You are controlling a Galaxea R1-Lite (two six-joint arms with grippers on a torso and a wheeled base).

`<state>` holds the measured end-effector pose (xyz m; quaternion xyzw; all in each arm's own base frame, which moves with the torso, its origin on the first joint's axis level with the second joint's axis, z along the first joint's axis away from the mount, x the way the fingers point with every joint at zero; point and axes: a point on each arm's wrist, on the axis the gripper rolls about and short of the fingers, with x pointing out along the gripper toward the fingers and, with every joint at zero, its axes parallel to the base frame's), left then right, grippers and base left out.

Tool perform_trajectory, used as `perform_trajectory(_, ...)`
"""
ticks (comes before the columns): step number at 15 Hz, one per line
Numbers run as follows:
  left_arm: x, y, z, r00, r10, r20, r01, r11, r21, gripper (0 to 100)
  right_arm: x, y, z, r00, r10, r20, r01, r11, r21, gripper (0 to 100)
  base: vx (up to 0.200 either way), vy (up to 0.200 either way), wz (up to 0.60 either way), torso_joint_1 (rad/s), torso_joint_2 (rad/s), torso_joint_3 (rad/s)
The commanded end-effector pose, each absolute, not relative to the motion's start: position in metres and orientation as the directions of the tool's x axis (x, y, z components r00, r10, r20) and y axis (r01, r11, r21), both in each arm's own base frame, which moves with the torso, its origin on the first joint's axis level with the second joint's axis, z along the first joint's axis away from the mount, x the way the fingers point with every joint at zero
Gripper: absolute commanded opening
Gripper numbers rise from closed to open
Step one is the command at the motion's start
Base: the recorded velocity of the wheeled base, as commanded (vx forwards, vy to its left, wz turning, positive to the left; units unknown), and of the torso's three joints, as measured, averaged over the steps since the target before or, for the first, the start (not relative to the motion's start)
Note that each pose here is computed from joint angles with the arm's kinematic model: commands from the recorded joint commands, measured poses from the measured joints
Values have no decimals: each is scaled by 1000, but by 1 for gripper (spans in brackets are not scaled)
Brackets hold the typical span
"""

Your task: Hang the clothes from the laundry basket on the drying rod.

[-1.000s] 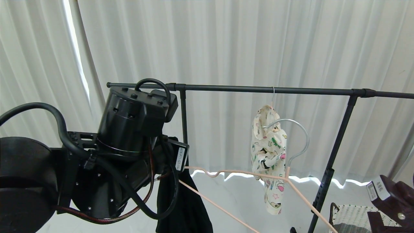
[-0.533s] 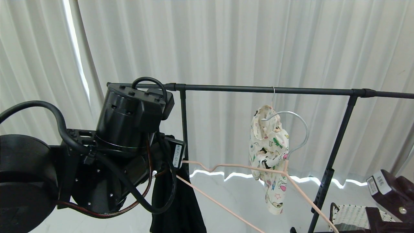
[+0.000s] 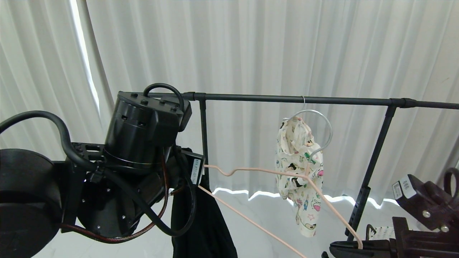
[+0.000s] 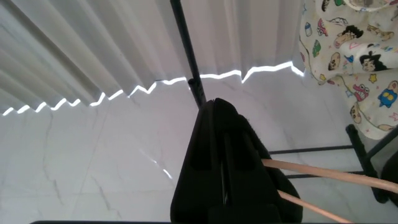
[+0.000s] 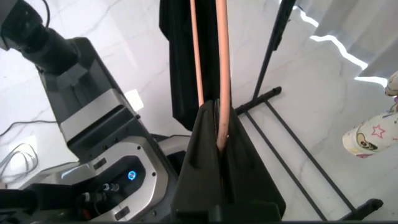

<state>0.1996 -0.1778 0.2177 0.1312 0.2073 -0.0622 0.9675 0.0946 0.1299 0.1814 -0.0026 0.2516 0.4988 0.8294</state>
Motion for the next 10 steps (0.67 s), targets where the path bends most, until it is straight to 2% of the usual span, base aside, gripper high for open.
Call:
perform_trajectory(1,193,-180,222,910,-91,-405,193,956,219,0,106,141,176,383,816,-432,-821,516,246,0,0,0,0,0,0,0)
perform_trajectory(5,188,-182,231,916,-118,-383,208,957,202,0,121,160,175,402,799,-448,-809,539,235,0,0,0,0,0,0,0)
perform_trajectory(10,167,-203,249,909,-247,-336,315,934,167,0,127,181,178,371,813,-449,-829,507,234,0,0,0,0,0,0,0)
